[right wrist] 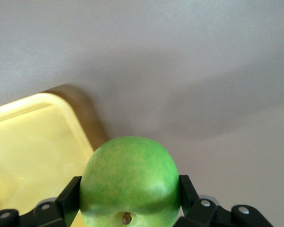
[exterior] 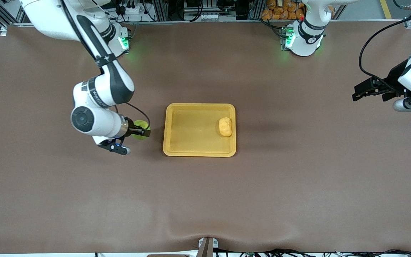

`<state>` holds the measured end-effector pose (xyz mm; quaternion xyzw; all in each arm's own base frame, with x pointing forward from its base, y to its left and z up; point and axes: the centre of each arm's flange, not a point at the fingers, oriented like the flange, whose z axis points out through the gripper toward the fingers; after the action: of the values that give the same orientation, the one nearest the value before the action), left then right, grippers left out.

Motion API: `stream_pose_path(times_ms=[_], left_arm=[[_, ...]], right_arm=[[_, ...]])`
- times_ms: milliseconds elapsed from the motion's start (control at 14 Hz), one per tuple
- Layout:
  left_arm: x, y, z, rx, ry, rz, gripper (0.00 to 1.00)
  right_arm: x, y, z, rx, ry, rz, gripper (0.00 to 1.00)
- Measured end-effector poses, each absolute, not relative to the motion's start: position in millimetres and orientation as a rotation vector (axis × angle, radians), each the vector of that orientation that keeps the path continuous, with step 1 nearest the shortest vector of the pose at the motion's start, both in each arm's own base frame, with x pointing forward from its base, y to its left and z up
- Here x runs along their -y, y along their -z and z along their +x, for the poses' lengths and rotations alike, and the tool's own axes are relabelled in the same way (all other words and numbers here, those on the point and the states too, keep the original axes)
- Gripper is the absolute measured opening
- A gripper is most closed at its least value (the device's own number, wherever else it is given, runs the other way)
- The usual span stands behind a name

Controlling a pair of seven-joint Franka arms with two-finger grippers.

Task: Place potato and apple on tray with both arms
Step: 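Carry the green apple with the right gripper over the tray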

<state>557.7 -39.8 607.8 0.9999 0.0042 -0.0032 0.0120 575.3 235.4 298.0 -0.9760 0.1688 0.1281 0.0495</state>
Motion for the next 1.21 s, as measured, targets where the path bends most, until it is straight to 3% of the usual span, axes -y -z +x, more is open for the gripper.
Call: stream_pose_path(times_ms=[500,1214], left_arm=[[48,-608,554,-0.004,0.056,3.118,1.0],[64,-604,554,0.24,0.056,3.227,1.0]], right_arm=[[-323,-277,559,-0.659,-0.421,-2.977,0.86],[-381,-225,541,-0.722,-0.378,-2.966,0.86]])
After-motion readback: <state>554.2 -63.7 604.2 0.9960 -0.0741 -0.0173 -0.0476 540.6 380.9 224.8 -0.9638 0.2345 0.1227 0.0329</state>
